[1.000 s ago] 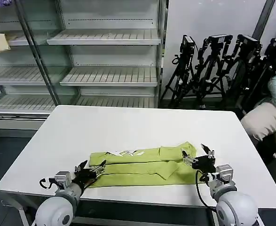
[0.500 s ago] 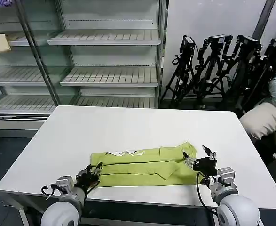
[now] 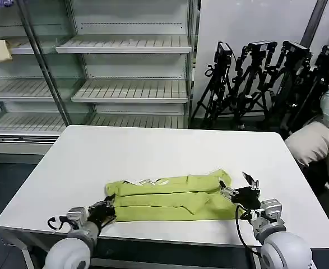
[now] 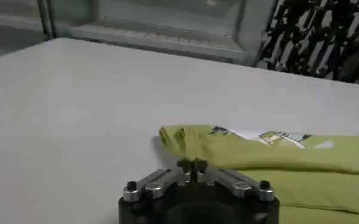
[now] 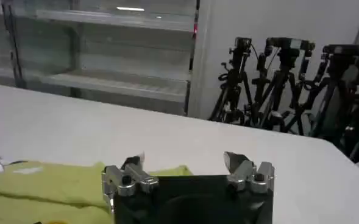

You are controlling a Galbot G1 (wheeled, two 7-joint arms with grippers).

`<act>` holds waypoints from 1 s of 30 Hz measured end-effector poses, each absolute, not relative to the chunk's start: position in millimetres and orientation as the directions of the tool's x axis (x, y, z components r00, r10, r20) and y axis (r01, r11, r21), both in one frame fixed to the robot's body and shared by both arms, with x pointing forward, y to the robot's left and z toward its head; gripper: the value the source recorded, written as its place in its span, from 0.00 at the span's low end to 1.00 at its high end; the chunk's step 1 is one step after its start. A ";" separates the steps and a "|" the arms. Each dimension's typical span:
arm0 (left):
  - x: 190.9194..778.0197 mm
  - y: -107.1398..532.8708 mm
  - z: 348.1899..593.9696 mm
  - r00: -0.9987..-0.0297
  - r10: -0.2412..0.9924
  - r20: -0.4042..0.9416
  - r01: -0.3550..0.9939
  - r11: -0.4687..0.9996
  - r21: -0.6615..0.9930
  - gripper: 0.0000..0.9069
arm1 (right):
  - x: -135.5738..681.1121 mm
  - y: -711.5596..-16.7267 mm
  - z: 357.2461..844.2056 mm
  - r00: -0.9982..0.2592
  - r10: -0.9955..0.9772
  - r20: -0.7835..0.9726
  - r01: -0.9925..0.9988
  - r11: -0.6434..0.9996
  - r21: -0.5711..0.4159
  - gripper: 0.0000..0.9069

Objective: Fold and organize the clothes.

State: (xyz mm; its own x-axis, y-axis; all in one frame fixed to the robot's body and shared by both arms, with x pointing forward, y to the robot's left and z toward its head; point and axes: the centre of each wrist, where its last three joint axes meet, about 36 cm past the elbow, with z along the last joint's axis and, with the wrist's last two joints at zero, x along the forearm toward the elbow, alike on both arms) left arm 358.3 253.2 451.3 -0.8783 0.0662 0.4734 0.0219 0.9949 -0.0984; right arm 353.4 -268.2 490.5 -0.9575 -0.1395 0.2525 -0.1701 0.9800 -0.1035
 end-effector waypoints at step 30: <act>353.2 253.4 521.3 -0.919 0.298 0.257 0.301 0.953 -0.030 0.01 | 339.7 -285.0 486.6 -0.963 -0.121 0.241 -0.150 0.983 -0.102 1.00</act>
State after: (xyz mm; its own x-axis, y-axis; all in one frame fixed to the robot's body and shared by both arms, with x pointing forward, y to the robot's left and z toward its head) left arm 353.2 253.4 521.3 -0.9193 0.2982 0.2567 0.3007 0.9532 -0.0304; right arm 339.7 -285.0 486.6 -0.9628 -0.1214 0.2414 -0.1496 0.9835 -0.1021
